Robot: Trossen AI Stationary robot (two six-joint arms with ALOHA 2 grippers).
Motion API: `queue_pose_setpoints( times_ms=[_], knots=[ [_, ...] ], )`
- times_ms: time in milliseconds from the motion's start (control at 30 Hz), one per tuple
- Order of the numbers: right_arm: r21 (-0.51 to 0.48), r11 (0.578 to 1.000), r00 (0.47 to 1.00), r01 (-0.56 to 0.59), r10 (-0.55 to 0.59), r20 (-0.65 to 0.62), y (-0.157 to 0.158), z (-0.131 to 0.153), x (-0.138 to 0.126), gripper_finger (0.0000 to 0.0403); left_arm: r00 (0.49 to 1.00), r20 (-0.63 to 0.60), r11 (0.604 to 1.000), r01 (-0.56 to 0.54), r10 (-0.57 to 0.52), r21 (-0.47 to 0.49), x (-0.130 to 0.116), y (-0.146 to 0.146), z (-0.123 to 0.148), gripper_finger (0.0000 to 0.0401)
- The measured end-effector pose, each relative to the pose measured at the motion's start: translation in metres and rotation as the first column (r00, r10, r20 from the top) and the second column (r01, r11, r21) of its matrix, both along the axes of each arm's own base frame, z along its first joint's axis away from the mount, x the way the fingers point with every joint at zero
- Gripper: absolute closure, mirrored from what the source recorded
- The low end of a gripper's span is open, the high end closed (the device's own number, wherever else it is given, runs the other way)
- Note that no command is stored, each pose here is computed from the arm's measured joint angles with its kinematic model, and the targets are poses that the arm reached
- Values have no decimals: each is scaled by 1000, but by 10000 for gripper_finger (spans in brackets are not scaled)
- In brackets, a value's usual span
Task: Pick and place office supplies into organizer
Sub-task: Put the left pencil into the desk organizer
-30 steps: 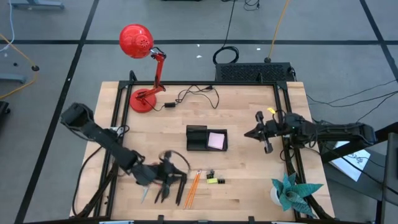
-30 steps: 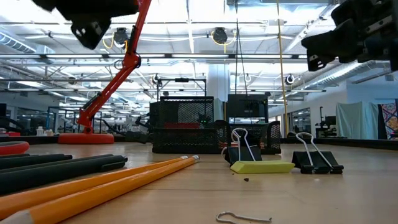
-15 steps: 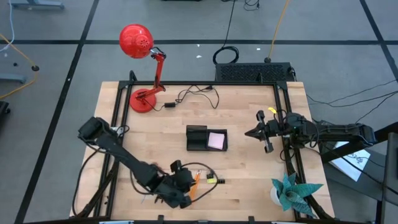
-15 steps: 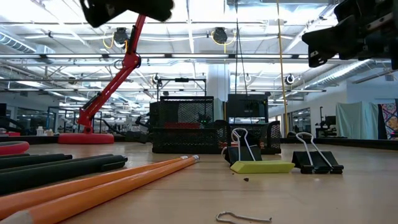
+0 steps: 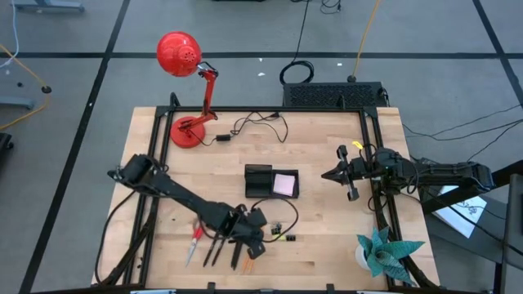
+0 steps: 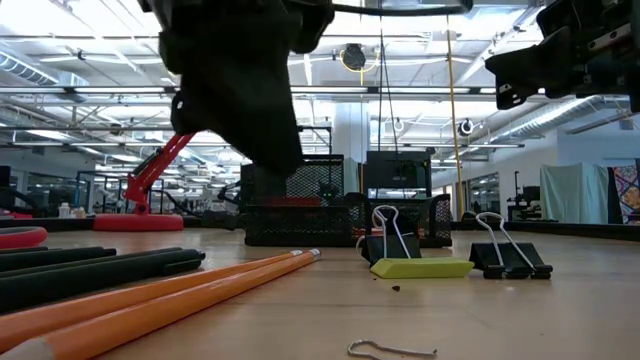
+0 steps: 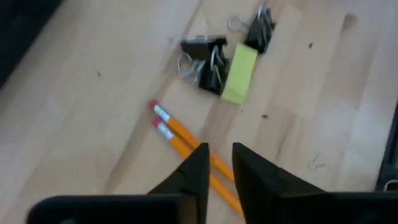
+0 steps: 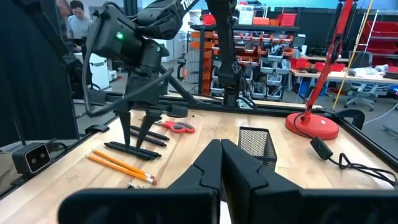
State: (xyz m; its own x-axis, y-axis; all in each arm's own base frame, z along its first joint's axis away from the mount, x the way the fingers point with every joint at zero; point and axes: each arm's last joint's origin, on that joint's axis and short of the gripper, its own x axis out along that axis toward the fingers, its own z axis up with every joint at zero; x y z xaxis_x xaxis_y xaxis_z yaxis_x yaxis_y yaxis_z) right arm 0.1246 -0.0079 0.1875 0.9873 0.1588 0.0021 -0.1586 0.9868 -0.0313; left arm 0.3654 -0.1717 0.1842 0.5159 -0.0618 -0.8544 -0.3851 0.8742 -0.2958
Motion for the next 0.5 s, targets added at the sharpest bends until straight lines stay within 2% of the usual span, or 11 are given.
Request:
queue_pose_setpoints(
  times_ms=[267,367,500],
  knots=[
    [1,1000,1000,0,0,0,0,0,0,403,1000,2,1000,-12,12,-15,5,8,0,213],
    [12,1000,1000,0,0,-2,0,0,0,403,997,-33,997,-66,65,-32,6,12,-6,193],
    [18,1000,1000,0,0,-3,0,0,0,403,996,-38,995,-85,83,-52,9,16,-8,188]
  ],
)
